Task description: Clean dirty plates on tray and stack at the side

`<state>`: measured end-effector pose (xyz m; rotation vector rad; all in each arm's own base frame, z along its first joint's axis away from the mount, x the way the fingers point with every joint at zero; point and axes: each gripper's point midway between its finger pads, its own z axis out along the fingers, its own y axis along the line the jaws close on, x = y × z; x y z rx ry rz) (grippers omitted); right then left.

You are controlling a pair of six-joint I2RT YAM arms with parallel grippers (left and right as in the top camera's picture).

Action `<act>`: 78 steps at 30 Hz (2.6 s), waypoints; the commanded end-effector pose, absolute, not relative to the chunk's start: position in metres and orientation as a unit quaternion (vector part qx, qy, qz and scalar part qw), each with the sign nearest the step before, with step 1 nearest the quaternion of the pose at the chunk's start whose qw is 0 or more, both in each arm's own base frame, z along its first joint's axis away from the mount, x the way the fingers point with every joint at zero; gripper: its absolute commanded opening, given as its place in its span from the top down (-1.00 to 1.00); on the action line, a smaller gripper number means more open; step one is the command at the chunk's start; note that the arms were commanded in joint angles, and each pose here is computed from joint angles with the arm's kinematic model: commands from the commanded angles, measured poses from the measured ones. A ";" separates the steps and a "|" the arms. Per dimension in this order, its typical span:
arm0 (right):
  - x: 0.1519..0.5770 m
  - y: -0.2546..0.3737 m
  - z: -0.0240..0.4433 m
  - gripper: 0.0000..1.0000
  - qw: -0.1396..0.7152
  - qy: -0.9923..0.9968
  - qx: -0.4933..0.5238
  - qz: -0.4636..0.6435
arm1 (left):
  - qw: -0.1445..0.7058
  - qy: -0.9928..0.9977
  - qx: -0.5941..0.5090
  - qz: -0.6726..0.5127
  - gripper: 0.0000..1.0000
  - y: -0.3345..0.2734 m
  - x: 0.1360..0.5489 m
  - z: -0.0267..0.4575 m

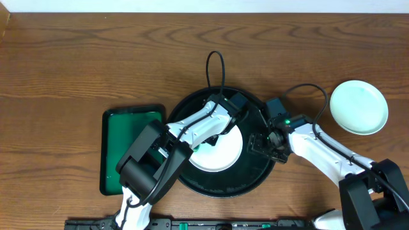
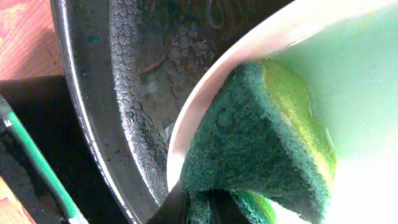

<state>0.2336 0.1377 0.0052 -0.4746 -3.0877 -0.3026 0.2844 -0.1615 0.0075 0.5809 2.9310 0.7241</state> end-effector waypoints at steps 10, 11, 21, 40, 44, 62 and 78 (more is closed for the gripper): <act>0.238 0.139 0.001 -0.40 -0.009 -0.986 -0.134 -0.104 | -0.085 0.961 0.191 0.181 0.86 -0.163 0.234 -0.039; 0.241 0.144 0.003 -0.38 -0.011 -0.984 -0.130 -0.119 | -0.085 0.961 0.191 0.180 0.86 -0.164 0.235 -0.038; 0.281 0.178 0.045 -0.43 -0.057 -0.977 -0.080 -0.189 | -0.093 0.965 0.186 0.157 0.86 -0.171 0.231 -0.040; 0.264 0.204 0.024 -0.14 -0.058 -0.965 -0.054 -0.248 | -0.110 0.973 0.165 0.117 0.86 -0.177 0.230 -0.043; 0.262 0.206 0.023 -0.15 -0.055 -0.966 -0.051 -0.249 | -0.136 0.979 0.140 0.060 0.86 -0.188 0.226 -0.045; 0.254 0.228 0.023 0.27 -0.067 -0.967 -0.055 -0.240 | -0.173 0.973 0.095 -0.115 0.86 -0.236 0.224 -0.039; 0.247 0.225 0.011 0.98 -0.084 -0.973 -0.075 -0.201 | -0.199 0.944 0.104 -0.241 0.86 -0.285 0.212 -0.021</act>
